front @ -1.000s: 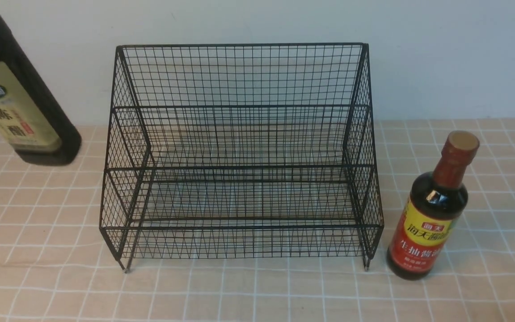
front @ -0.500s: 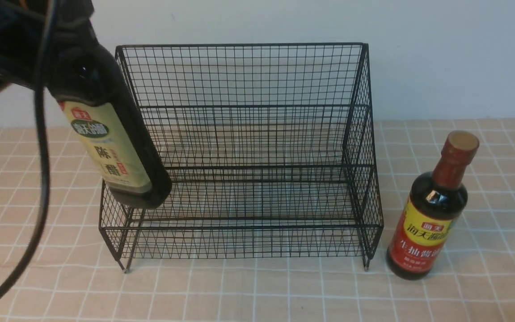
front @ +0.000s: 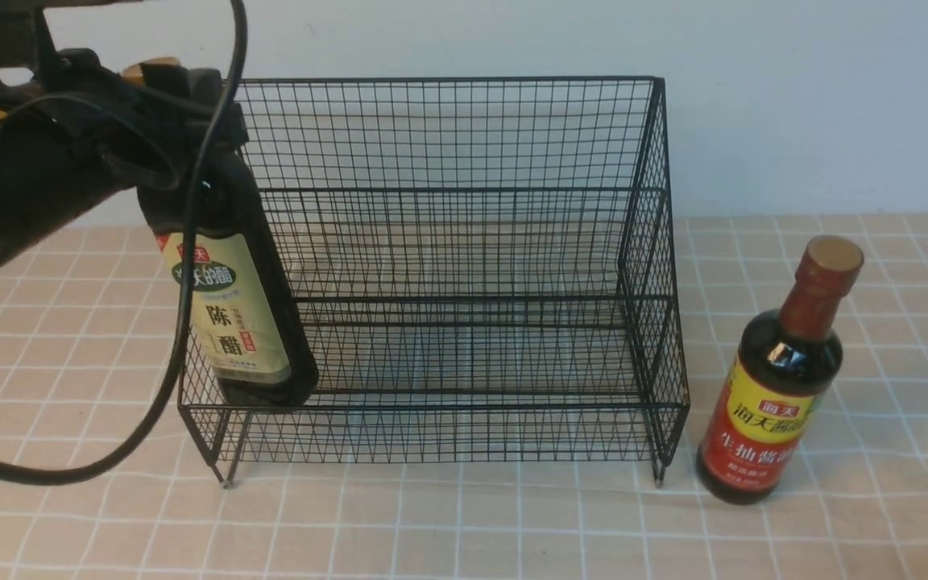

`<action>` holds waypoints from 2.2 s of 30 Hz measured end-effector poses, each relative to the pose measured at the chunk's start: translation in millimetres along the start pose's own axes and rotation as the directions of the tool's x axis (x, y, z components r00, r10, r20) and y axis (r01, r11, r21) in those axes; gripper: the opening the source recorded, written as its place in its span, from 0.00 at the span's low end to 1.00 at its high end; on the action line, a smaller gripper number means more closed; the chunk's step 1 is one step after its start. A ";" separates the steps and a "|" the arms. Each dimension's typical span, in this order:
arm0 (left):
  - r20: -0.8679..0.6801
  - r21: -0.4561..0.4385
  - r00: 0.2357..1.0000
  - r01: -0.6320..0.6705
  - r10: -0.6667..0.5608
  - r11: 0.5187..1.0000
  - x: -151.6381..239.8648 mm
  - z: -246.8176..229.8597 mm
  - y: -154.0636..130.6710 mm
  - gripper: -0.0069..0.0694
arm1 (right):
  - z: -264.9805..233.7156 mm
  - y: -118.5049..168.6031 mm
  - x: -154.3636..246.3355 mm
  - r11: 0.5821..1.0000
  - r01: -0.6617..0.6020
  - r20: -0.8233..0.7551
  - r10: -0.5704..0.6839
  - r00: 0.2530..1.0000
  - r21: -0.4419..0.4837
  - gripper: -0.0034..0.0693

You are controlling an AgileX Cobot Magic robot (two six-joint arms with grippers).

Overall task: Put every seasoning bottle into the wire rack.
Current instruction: Use the left arm to put the condiment bottle back on the shelf

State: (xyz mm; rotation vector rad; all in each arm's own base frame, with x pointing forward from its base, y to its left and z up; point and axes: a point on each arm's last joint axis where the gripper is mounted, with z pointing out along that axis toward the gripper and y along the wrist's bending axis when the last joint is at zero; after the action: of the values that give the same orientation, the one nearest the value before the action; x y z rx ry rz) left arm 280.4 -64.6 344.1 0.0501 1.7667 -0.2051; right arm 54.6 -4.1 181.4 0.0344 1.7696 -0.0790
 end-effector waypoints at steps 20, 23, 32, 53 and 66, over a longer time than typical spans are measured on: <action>-0.182 0.131 0.982 -0.033 0.056 0.991 25.7 12.9 -11.3 0.49 | 0.0 0.0 0.0 1.000 0.000 0.000 0.000 1.000 0.000 0.03; -0.191 0.140 0.980 -0.031 0.058 0.990 26.5 12.6 -12.1 0.49 | 0.0 0.0 0.0 1.000 0.000 0.000 0.000 1.000 0.000 0.03; -0.194 0.175 0.972 -0.102 0.136 0.979 27.7 11.8 -13.8 0.50 | 0.0 0.0 0.0 1.000 0.000 0.000 0.000 1.000 0.000 0.03; -0.015 0.248 0.983 -0.175 0.185 0.953 -18.0 -48.9 -21.2 0.60 | 0.0 0.0 0.0 1.000 0.000 0.000 0.000 1.000 0.000 0.03; -0.359 0.495 0.880 -0.101 0.309 0.863 2.6 -124.0 -27.4 0.08 | 0.0 0.0 0.0 1.000 0.000 0.000 0.000 1.000 0.000 0.03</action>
State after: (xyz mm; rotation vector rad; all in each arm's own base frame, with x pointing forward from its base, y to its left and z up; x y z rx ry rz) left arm 155.9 -71.2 368.3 0.6842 2.0960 -0.4847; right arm 54.6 -4.1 181.4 0.0344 1.7696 -0.0790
